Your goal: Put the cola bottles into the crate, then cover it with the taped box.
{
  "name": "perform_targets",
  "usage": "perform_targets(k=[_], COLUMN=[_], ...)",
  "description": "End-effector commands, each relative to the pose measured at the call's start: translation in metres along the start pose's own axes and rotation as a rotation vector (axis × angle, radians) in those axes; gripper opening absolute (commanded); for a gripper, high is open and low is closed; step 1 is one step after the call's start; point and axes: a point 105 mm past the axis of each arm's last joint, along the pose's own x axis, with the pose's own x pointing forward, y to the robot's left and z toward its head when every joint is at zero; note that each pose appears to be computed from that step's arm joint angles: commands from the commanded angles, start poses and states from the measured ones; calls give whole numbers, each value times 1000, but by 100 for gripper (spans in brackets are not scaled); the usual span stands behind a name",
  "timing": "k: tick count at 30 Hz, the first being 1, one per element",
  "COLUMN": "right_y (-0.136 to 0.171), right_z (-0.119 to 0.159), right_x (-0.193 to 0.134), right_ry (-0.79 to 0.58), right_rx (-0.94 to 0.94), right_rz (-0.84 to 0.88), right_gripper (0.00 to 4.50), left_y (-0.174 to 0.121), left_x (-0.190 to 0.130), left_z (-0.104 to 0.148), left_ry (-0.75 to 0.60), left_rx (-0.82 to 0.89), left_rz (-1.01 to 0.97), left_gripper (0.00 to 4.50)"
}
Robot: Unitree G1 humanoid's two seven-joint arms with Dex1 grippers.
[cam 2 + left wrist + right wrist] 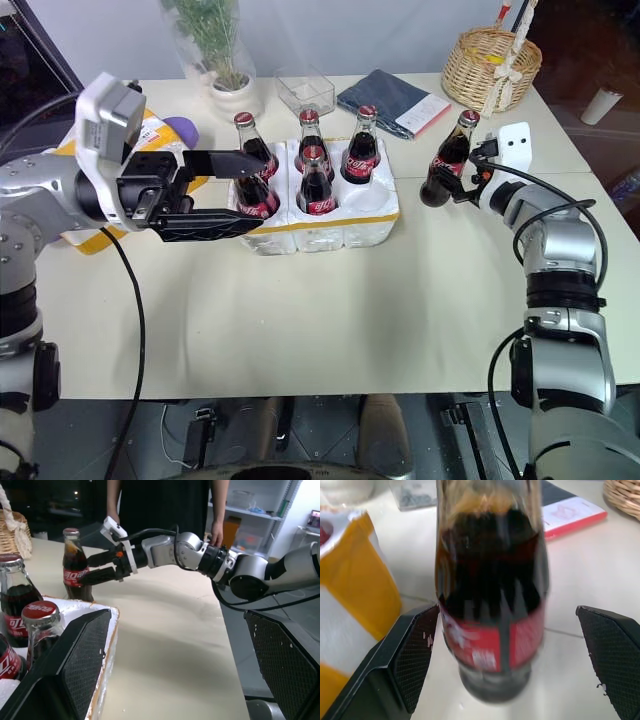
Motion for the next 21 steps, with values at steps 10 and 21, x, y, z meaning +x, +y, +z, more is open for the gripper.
perform_targets(k=[10, 21], right_y=[1, 73], right_z=[21, 101], right_x=[6, -53], right_ry=[-134, -401], right_rx=[72, 120], right_rz=[17, 429], right_gripper=[281, 281], left_y=[1, 4], left_x=[4, -3], left_z=[3, 0], left_ry=[16, 22], left_rx=[70, 67], left_rz=[-3, 20], left_gripper=[450, 450])
